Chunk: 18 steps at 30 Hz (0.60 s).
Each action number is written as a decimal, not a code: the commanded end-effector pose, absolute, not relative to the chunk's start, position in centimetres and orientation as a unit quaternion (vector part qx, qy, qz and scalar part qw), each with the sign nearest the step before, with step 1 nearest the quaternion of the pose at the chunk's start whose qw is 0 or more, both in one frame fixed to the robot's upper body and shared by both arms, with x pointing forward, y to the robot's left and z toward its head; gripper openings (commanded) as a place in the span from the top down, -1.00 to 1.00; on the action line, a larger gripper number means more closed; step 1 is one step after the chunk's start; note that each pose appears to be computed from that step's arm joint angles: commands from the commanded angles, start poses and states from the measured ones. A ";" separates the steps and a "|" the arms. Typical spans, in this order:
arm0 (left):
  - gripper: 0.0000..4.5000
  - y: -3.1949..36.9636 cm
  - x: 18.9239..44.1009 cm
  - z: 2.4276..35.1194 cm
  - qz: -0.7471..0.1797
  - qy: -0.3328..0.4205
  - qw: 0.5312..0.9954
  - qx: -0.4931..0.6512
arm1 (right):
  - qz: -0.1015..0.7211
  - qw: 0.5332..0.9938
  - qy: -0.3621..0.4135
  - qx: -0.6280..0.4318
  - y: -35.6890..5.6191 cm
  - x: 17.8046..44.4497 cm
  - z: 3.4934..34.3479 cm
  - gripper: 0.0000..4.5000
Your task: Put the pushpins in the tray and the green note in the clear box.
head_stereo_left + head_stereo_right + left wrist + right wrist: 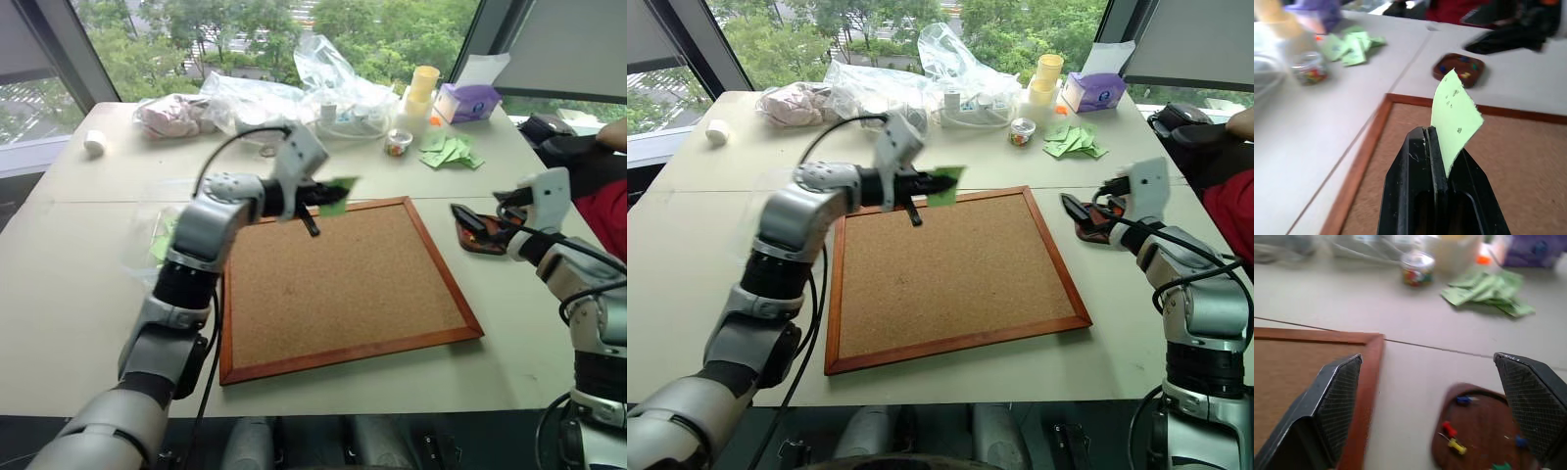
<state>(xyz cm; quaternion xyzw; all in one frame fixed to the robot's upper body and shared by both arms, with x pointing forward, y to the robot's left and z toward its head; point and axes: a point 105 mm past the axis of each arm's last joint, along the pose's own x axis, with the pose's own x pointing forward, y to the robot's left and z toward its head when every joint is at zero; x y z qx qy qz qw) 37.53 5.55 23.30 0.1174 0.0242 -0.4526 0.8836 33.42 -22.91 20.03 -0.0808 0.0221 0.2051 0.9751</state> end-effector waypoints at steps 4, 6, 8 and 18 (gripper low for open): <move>1.00 18.1 39.4 25.8 -0.120 0.057 0.986 0.101 | 0.457 0.884 0.027 -0.093 -13.3 29.4 22.3 -0.97; 1.00 20.1 38.9 25.2 -0.061 0.082 0.990 0.092 | 0.498 0.860 0.037 -0.101 -11.8 28.6 22.2 -0.97; 1.00 20.5 38.4 24.7 -0.047 0.096 0.990 0.092 | 0.520 0.846 0.048 -0.110 -11.1 28.2 21.9 -0.97; 0.38 24.2 35.3 18.4 0.051 0.192 0.978 0.060 | 0.579 0.795 0.077 -0.167 -8.8 28.1 19.6 -1.00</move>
